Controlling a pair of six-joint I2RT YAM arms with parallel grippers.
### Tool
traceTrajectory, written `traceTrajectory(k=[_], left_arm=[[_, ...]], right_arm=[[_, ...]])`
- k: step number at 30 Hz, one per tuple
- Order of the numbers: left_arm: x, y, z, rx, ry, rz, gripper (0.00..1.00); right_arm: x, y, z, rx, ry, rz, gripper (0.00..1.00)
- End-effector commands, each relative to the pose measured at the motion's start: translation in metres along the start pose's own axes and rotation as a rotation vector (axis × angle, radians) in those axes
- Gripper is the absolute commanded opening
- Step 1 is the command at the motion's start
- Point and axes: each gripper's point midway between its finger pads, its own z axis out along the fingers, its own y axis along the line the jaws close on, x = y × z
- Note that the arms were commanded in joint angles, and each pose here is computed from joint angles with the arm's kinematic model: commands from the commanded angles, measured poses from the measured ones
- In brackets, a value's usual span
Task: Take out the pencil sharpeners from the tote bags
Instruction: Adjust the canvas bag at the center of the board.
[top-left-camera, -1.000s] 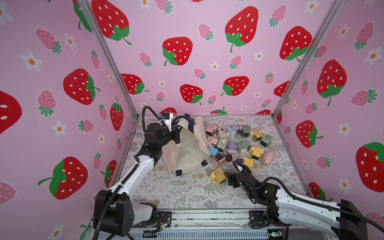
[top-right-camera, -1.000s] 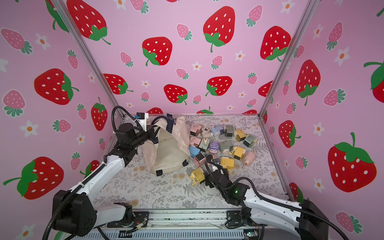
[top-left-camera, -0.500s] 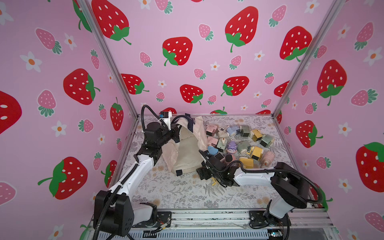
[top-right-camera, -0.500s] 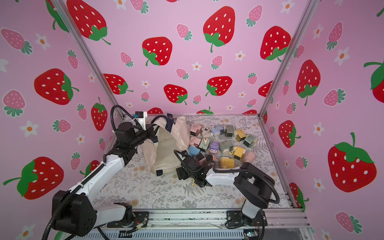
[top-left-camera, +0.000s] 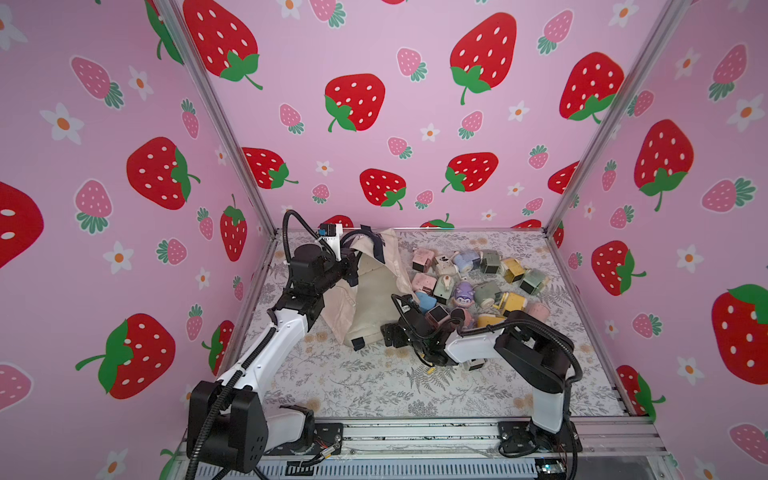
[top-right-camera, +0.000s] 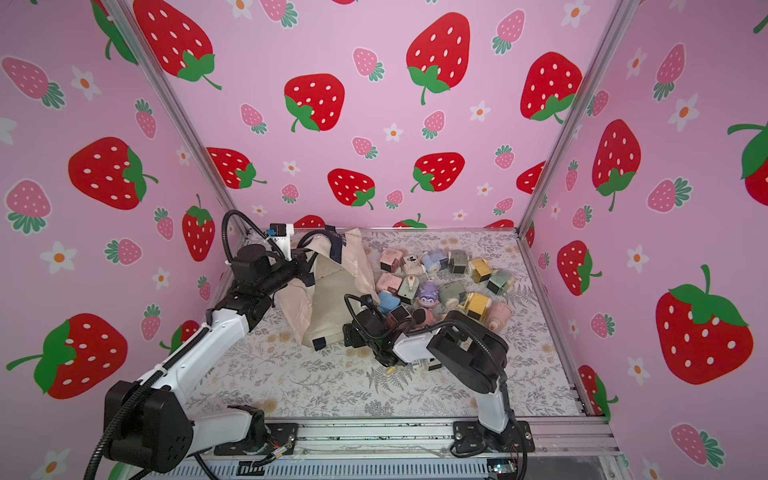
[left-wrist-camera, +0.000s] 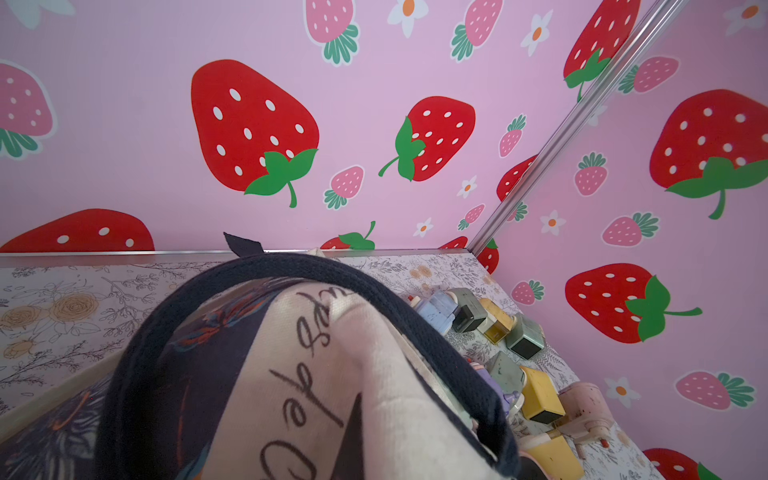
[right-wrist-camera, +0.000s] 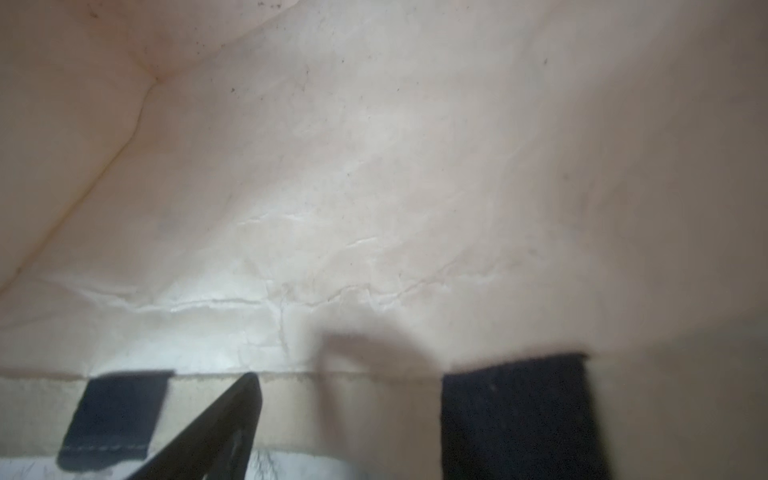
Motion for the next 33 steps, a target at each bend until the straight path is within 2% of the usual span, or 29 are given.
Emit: traceTrajectory(k=[1, 3, 5, 9, 11, 16, 20, 22, 27, 30, 33], left_arm=[[-0.04, -0.02, -0.005, 0.051, -0.098, 0.044, 0.0], [-0.039, -0.019, -0.005, 0.047, -0.096, 0.041, 0.0], [-0.04, -0.018, -0.005, 0.045, -0.095, 0.038, 0.0], [-0.041, -0.015, -0.006, 0.022, -0.099, 0.039, 0.0], [-0.041, -0.01, -0.006, -0.003, -0.101, 0.034, 0.0], [-0.042, 0.002, -0.005, -0.076, -0.098, 0.01, 0.0], [-0.037, 0.023, -0.002, -0.197, -0.033, -0.035, 0.0], [-0.035, 0.028, 0.002, -0.229, 0.029, -0.048, 0.0], [-0.008, 0.035, 0.009, -0.247, 0.162, -0.083, 0.0], [0.006, 0.041, 0.011, -0.269, 0.221, -0.104, 0.0], [0.016, 0.046, 0.019, -0.28, 0.273, -0.133, 0.04]], right_arm=[[0.001, -0.007, 0.021, -0.012, -0.009, 0.113, 0.78], [-0.008, -0.008, 0.028, -0.033, -0.039, 0.136, 0.62], [-0.016, -0.007, 0.033, -0.052, -0.057, 0.151, 0.38], [-0.037, 0.007, 0.033, -0.152, -0.078, 0.143, 0.1], [-0.052, 0.017, 0.021, -0.202, -0.094, 0.101, 0.0], [-0.099, 0.042, -0.032, -0.308, -0.142, -0.035, 0.0], [-0.14, 0.059, -0.079, -0.364, -0.085, -0.123, 0.0], [-0.16, 0.059, -0.093, -0.402, -0.044, -0.09, 0.0], [-0.21, 0.053, -0.12, -0.502, -0.039, 0.023, 0.0], [-0.232, 0.044, -0.122, -0.563, 0.008, 0.113, 0.0], [-0.244, 0.031, -0.114, -0.576, 0.044, 0.174, 0.0]])
